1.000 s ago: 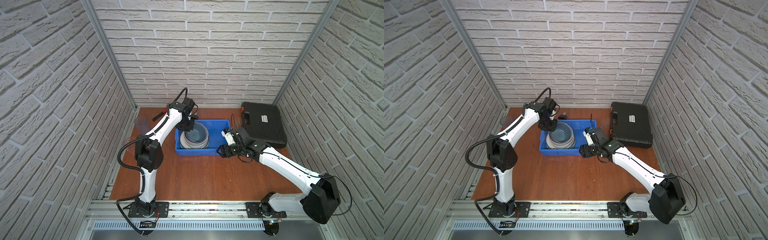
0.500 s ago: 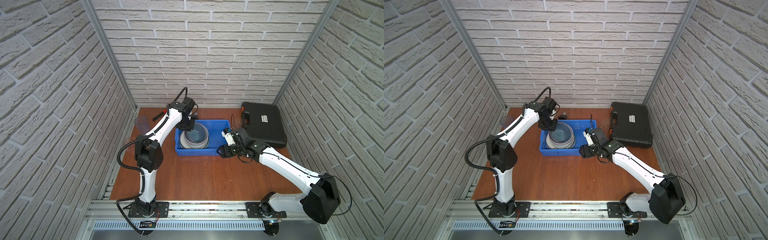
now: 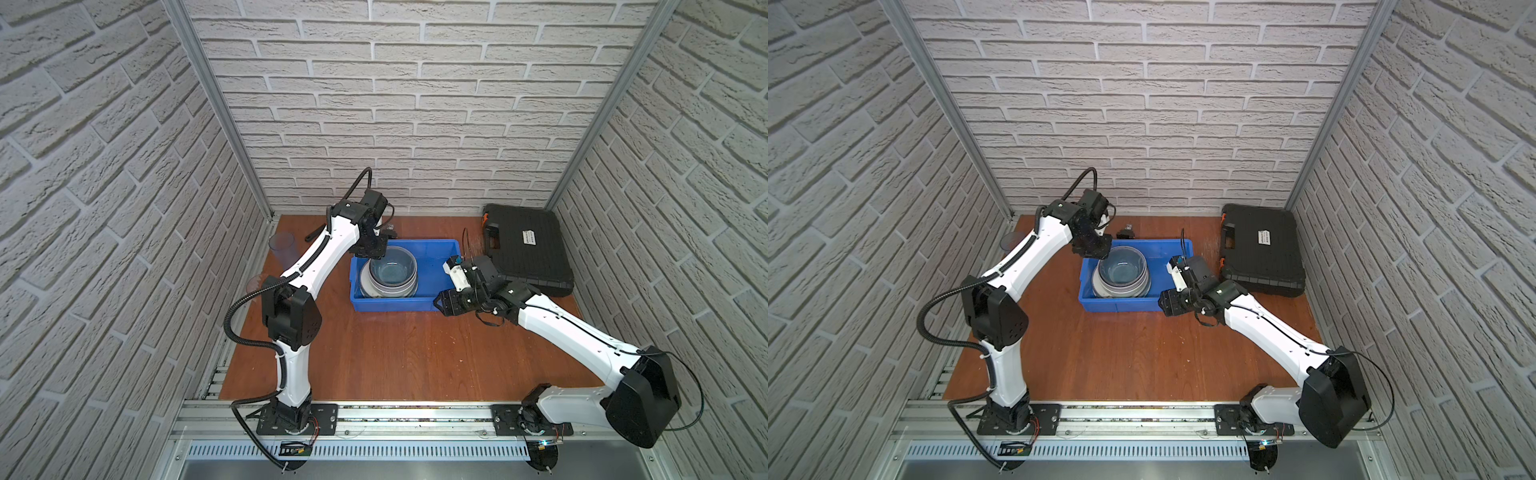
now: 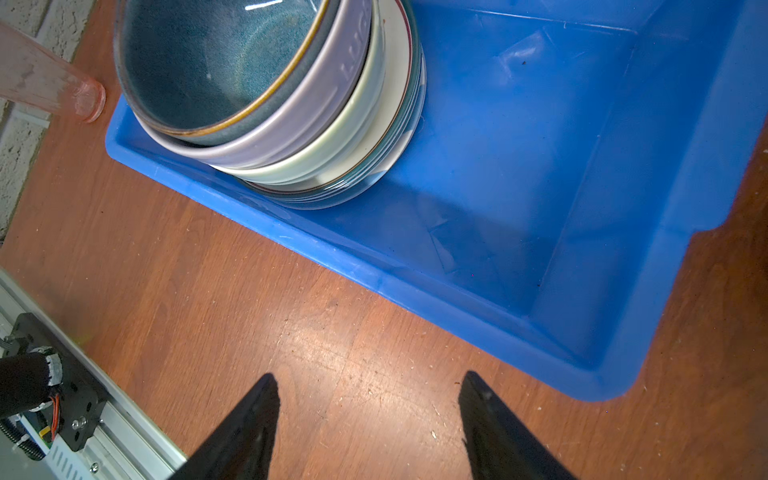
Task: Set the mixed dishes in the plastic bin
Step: 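Release the bowl and swing the left gripper to the pink cup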
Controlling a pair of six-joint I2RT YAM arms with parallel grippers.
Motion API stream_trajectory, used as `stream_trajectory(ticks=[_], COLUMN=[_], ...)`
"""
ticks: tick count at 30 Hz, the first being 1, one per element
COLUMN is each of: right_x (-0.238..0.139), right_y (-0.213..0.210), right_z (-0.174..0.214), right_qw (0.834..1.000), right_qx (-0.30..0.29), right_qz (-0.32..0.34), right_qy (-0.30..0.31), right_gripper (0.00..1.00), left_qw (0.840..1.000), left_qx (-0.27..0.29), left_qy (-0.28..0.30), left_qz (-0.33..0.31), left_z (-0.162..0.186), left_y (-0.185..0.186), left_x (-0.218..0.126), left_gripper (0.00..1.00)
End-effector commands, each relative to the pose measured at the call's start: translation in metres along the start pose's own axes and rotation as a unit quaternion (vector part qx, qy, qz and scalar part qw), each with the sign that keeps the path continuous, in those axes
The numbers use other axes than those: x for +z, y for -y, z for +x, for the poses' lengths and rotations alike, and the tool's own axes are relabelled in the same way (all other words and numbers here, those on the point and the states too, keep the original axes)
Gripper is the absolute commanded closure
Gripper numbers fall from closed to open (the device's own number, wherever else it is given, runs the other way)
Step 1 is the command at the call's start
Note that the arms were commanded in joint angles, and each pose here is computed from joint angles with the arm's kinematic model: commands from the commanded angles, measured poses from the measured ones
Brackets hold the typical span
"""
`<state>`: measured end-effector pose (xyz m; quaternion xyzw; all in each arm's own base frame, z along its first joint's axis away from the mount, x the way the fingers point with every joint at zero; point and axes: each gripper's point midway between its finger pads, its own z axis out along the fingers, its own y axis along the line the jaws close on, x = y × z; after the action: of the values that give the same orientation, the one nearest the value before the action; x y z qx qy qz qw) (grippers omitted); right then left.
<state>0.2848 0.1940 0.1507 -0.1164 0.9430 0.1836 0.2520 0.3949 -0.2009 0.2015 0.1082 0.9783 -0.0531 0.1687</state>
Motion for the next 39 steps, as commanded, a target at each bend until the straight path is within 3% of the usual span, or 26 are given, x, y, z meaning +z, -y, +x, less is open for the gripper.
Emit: stream_trajectory(ticks=[1, 8, 20, 28, 31, 39], right_x=[-0.001, 0.0, -0.007, -0.017, -0.019, -0.035], right_y=[-0.003, -0.004, -0.008, -0.015, -0.014, -0.013], right_z=[-0.007, -0.008, -0.014, -0.022, -0.022, -0.023], right_qw=[1.0, 1.0, 0.999, 0.997, 0.998, 0.997], right_qx=[0.002, 0.001, -0.009, -0.02, -0.021, -0.036], right_qz=[-0.007, -0.008, -0.017, -0.033, -0.031, -0.022], right_qy=[0.018, 0.019, 0.035, 0.061, 0.059, 0.067], right_gripper=[0.3, 0.3, 0.29, 0.28, 0.28, 0.28], left_qw=[0.999, 0.998, 0.986, 0.968, 0.952, 0.922], left_qx=[0.006, -0.028, -0.138, -0.22, -0.266, -0.341], left_qy=[0.021, 0.034, 0.059, 0.075, 0.065, 0.057], left_qz=[-0.024, -0.047, -0.073, -0.09, -0.133, -0.173], left_z=[0.004, 0.014, 0.058, 0.09, 0.108, 0.138], left_y=[-0.01, -0.047, -0.13, -0.188, -0.223, -0.281], left_x=[-0.025, -0.042, -0.074, -0.088, -0.089, -0.089], left_gripper=[0.63, 0.61, 0.55, 0.52, 0.52, 0.52])
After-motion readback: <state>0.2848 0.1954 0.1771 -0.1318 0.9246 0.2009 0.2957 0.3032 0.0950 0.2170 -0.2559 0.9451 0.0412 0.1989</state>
